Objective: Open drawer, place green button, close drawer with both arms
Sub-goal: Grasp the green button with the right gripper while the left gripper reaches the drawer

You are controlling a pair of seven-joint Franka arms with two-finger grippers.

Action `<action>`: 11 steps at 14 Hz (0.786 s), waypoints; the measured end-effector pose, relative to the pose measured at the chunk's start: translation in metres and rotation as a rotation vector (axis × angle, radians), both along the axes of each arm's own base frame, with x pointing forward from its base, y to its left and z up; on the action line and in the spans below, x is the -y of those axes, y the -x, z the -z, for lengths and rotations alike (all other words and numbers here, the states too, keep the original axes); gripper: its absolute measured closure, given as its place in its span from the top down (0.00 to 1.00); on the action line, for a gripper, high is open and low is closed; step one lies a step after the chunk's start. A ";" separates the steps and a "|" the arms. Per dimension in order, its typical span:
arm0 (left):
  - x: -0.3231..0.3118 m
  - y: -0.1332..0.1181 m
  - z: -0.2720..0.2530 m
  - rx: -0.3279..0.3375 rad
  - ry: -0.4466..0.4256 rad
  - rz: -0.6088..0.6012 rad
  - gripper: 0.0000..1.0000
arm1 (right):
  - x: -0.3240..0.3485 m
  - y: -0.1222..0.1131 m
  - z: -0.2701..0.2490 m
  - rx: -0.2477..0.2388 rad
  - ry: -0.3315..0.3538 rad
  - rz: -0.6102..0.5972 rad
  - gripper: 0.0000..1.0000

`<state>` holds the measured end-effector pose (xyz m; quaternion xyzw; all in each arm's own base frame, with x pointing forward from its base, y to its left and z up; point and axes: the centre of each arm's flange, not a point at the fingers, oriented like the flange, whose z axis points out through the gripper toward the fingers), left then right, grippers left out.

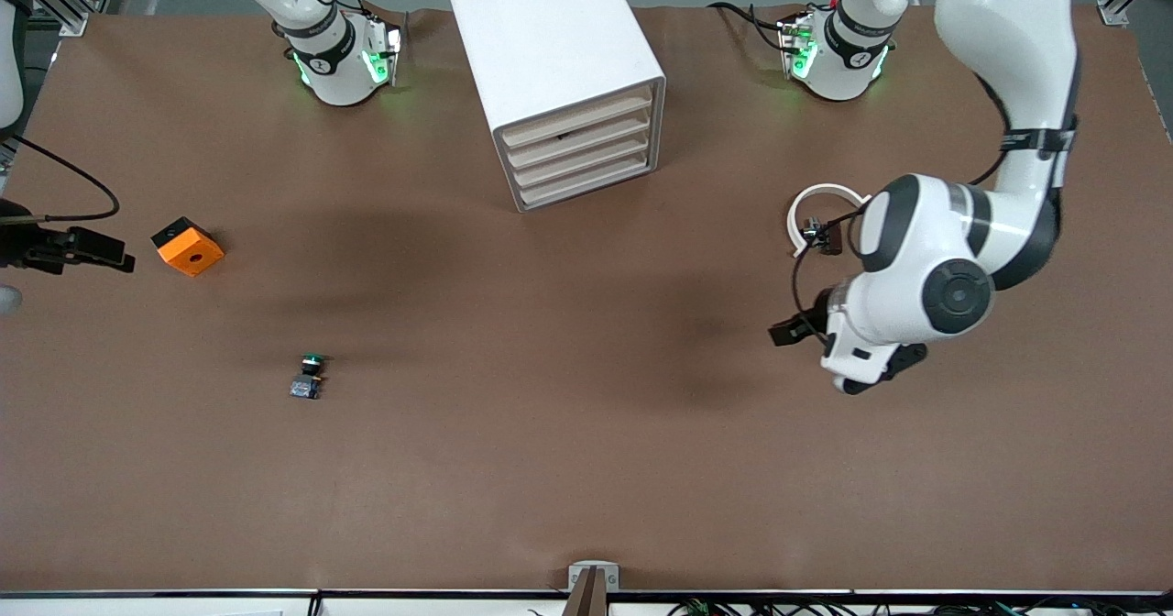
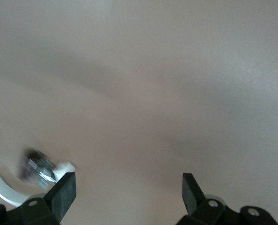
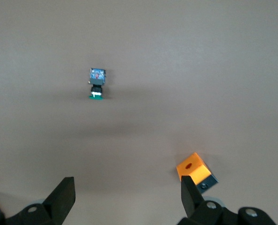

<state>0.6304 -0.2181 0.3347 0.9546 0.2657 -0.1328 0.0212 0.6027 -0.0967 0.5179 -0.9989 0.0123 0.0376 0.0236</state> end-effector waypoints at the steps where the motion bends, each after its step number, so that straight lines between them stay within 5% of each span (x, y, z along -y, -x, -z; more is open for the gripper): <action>1: 0.016 0.004 0.002 -0.018 -0.004 -0.071 1.00 | -0.006 -0.008 0.012 0.007 -0.012 0.020 1.00; 5: 0.069 0.024 0.027 -0.141 -0.003 -0.321 1.00 | -0.040 -0.046 0.084 0.032 -0.004 0.076 1.00; 8: 0.085 0.042 0.070 -0.316 -0.051 -0.454 1.00 | -0.071 -0.055 0.144 0.078 0.008 0.100 1.00; 11: 0.097 0.058 0.109 -0.488 -0.094 -0.621 1.00 | -0.089 -0.053 0.193 0.066 0.014 0.078 1.00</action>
